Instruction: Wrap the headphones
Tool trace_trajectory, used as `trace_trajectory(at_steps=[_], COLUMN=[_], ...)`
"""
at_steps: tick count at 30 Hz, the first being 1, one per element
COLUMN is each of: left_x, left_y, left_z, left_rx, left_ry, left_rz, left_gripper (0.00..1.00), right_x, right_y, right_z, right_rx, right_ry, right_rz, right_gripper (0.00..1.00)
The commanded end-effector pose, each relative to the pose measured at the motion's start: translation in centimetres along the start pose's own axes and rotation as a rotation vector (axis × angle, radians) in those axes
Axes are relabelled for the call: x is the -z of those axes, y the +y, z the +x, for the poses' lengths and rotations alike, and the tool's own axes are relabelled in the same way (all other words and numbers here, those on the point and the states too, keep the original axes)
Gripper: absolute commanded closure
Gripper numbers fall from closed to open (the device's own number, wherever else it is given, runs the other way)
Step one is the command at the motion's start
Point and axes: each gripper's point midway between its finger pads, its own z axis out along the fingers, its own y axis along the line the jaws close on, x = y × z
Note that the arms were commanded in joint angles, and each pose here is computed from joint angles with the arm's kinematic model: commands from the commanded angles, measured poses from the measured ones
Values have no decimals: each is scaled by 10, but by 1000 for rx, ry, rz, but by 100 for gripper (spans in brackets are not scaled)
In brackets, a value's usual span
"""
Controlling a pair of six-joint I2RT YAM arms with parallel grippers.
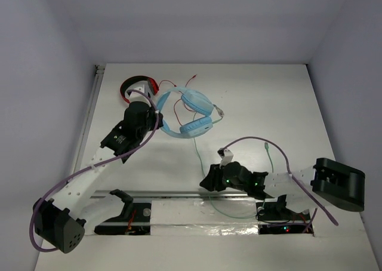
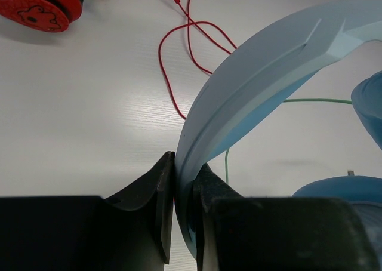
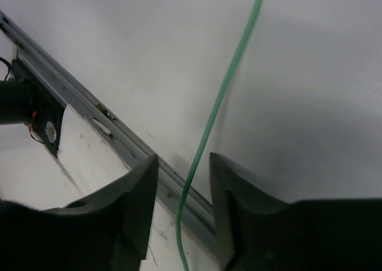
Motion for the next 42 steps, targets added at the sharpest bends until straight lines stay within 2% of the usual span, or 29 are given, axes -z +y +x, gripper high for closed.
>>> trace_trajectory(at_steps=[1, 3, 4, 6, 9, 13, 16, 17, 18, 21, 23, 27, 33, 38, 42], left_x=[8, 7, 6, 3, -4, -15, -26, -28, -30, -32, -31, -27, -3, 10, 16], left_y=[-37, -37, -37, -31, -19, 2, 10, 12, 14, 14, 7, -12, -39, -39, -54], left_z=[-49, -49, -48, -42, -46, -39, -19, -14, -2, 20, 35, 67, 90, 94, 111], left_rx=[115, 127, 135, 152, 190, 214, 196, 193, 186, 140, 93, 16, -32, -73, -142], left_ry=[-149, -156, -156, -153, -214, -255, -218, -208, -184, -129, -84, 49, 188, 237, 304], left_rz=[138, 144, 143, 123, 71, -17, -41, -39, -29, -18, 12, 116, 292, 274, 291], left_gripper=[100, 100, 100, 100, 100, 100, 100, 100, 100, 100, 100, 100, 100, 100, 100], right_x=[-8, -10, -13, -11, 1, 39, 70, 82, 91, 104, 109, 108, 113, 128, 131], right_y=[23, 26, 32, 34, 51, 89, 115, 104, 124, 111, 112, 124, 109, 102, 91], right_z=[-7, -8, -10, -1, -1, -3, -18, -16, -32, -53, -77, -109, -160, -196, -217], right_rx=[-25, -12, -3, 39, 121, 250, 319, 382, 395, 530, 616, 702, 747, 727, 722], right_ry=[-18, -15, -10, 29, 74, 128, 159, 207, 188, 196, 153, 74, -38, -148, -214], right_rz=[-75, -81, -89, -69, -22, 24, 55, 114, 100, 238, 320, 381, 496, 544, 566], right_gripper=[55, 68, 87, 100, 100, 100, 100, 100, 100, 100, 100, 100, 100, 100, 100])
